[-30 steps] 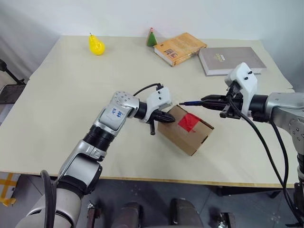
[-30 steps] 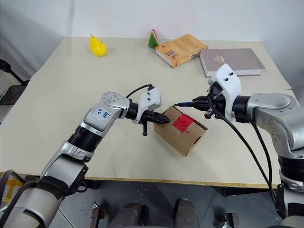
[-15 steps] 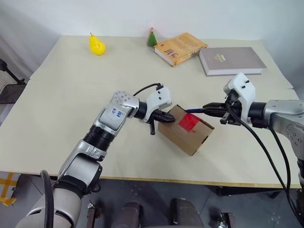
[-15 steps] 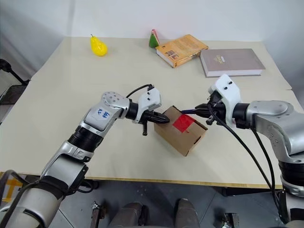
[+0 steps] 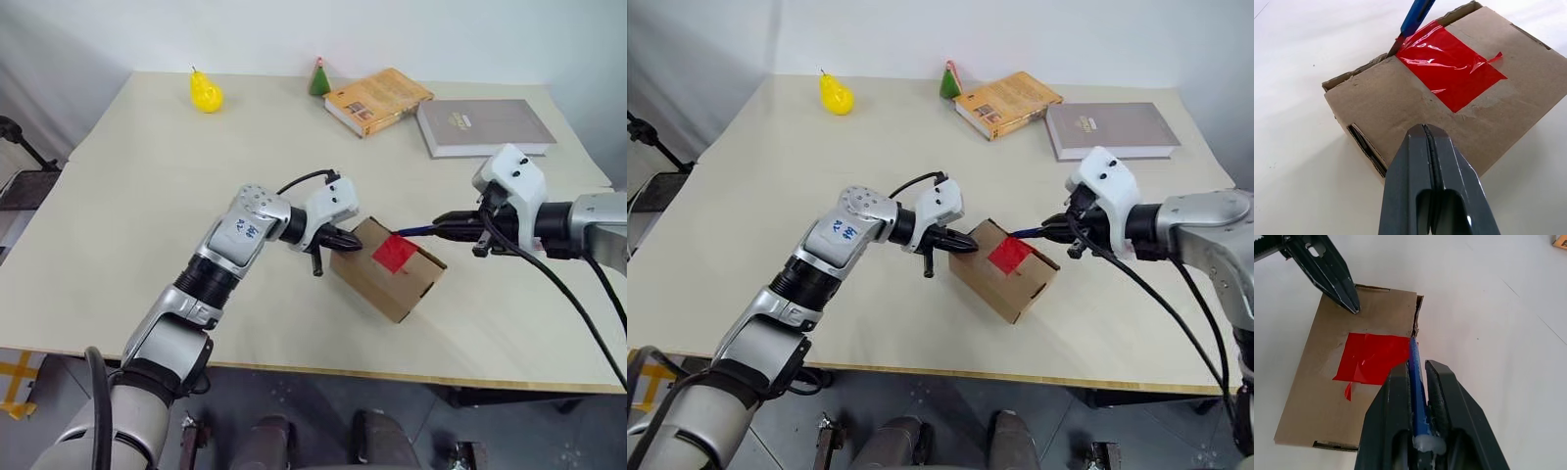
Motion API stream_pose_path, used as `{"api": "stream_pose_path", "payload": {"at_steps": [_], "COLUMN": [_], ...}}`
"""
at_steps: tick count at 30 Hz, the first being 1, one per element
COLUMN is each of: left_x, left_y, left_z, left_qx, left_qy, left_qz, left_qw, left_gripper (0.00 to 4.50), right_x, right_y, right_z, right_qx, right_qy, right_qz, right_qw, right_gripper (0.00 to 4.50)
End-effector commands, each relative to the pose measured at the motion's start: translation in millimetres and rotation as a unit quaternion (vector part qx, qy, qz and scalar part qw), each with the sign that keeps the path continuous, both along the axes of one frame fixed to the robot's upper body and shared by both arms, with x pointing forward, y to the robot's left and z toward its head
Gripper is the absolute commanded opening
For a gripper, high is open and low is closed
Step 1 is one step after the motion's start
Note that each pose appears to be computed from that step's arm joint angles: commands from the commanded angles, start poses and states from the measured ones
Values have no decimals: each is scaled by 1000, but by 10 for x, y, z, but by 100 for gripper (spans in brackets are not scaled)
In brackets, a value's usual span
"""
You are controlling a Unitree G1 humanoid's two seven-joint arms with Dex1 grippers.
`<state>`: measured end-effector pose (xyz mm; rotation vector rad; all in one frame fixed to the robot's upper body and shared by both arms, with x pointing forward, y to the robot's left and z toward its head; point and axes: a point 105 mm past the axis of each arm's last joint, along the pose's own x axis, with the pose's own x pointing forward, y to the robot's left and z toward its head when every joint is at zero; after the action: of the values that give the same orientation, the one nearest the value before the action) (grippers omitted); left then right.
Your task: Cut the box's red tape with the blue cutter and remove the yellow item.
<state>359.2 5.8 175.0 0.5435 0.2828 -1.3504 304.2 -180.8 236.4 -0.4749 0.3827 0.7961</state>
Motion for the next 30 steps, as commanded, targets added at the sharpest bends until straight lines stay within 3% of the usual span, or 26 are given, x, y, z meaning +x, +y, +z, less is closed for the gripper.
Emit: {"api": "stream_pose_path", "payload": {"at_steps": [1, 14, 23, 30], "left_x": [36, 18, 37, 52], "left_y": [89, 75, 94, 83], "left_z": [-205, -219, -229, -224], "left_qx": [41, 41, 41, 39], "left_qy": [19, 21, 22, 23], "left_qz": [32, 37, 44, 46], "left_qw": [998, 998, 998, 998], "left_gripper": [0, 0, 0, 0], "right_x": [-41, -80, -186, -244], "right_y": [-71, -147, -358, -383], "right_z": [34, -38, 55, 244], "right_qx": [-23, -35, -51, -12], "right_qy": [6, 30, 33, 3], "right_qz": [-9, -19, -36, -41], "right_qw": [1000, 999, 997, 999], "right_gripper": [16, 16, 16, 16]}}
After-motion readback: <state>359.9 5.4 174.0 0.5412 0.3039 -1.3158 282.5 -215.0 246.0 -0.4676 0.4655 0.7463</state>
